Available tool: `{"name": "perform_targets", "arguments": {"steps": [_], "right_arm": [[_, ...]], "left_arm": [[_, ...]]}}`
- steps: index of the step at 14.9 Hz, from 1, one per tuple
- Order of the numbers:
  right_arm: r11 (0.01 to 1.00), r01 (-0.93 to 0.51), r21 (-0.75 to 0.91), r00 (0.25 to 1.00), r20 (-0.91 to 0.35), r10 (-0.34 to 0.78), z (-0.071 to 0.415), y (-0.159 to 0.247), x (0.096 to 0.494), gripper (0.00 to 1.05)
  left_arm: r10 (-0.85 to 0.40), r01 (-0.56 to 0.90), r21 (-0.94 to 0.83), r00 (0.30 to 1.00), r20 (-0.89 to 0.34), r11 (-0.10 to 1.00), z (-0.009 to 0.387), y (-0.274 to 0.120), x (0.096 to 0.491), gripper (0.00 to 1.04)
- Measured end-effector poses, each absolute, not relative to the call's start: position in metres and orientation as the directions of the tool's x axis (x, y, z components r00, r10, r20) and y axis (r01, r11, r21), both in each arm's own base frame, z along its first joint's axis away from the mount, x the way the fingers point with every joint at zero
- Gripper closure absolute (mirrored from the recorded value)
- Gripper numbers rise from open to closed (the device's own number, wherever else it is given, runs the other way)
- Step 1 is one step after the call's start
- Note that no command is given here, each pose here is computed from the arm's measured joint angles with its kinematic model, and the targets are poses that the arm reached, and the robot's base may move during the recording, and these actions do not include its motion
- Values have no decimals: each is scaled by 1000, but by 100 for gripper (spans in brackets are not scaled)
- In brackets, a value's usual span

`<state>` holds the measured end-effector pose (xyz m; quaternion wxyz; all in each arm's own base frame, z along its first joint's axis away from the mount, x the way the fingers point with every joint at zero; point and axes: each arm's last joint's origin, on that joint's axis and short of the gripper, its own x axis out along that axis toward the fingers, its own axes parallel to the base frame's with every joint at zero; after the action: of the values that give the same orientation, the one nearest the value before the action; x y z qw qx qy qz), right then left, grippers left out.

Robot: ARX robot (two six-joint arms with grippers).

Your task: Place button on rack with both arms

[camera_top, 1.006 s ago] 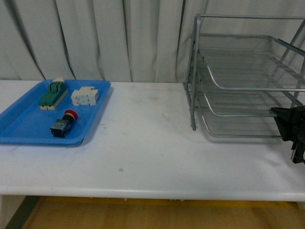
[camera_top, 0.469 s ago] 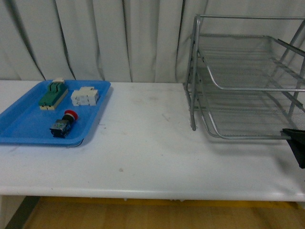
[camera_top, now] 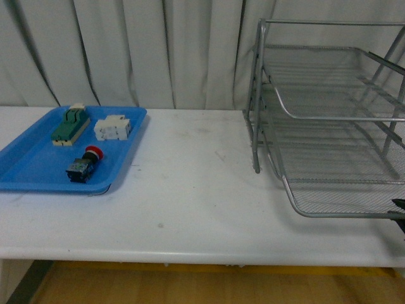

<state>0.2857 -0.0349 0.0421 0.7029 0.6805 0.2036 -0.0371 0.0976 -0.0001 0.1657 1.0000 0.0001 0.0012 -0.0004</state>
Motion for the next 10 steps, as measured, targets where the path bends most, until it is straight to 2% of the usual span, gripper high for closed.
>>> {"name": "perform_targets", "arguments": {"steps": [7, 10], "right_arm": [[74, 347, 935, 911, -355, 212, 45, -38, 272, 5], [81, 332, 940, 914, -341, 219, 57, -36, 257, 6]], "left_arm": [[-1, 1, 0, 1000, -2, 1000, 166, 0, 98, 7], [-1, 1, 0, 1000, -2, 1000, 166, 0, 98, 7]]}}
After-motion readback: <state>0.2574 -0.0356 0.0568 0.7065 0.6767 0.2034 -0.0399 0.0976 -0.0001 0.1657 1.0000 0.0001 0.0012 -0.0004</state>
